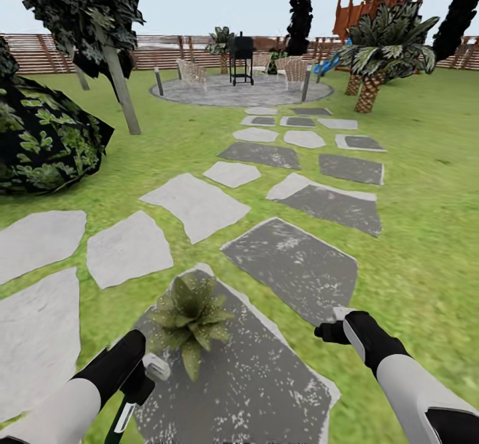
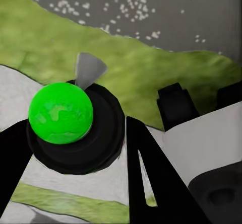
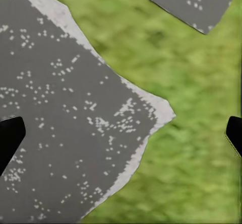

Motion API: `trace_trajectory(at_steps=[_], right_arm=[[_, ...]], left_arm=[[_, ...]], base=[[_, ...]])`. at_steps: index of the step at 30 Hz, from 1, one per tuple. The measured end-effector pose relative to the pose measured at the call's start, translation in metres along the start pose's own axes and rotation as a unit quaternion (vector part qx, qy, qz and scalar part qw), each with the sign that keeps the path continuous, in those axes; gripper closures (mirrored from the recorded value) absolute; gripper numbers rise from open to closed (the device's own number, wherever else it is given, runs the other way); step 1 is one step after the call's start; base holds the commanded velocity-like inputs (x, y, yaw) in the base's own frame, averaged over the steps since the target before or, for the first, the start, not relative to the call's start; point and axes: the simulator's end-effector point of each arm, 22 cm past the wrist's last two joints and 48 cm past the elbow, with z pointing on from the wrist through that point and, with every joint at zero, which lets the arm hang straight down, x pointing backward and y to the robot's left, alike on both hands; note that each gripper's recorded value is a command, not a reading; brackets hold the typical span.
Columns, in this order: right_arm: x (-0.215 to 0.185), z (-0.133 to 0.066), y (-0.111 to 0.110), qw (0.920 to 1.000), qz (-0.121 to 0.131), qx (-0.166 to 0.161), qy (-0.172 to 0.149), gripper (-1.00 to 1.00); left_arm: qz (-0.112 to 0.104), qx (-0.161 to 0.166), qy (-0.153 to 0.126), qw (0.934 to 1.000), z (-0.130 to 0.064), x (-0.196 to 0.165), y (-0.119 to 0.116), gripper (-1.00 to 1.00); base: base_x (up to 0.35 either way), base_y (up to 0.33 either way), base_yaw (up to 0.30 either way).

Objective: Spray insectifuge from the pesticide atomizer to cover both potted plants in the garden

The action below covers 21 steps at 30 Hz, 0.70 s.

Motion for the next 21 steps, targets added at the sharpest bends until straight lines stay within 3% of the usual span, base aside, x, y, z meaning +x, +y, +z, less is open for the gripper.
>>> trace_trajectory(at_steps=[7,21], right_arm=[[0.001,0.001,0.006,1.0000,-0.002,-0.003,0.001,-1.00],[0.001,0.001,0.007,1.0000,-0.002,-0.003,0.001,-1.00]], left_arm=[[0.008,-0.008,-0.052,0.9986,-0.025,-0.034,0.002,1.00],[0.010,-0.010,-0.056,0.9983,-0.026,-0.037,0.002,1.00]], base=[[-0.103,-0.244,0.265],[-0.048,-0.153,0.265]])
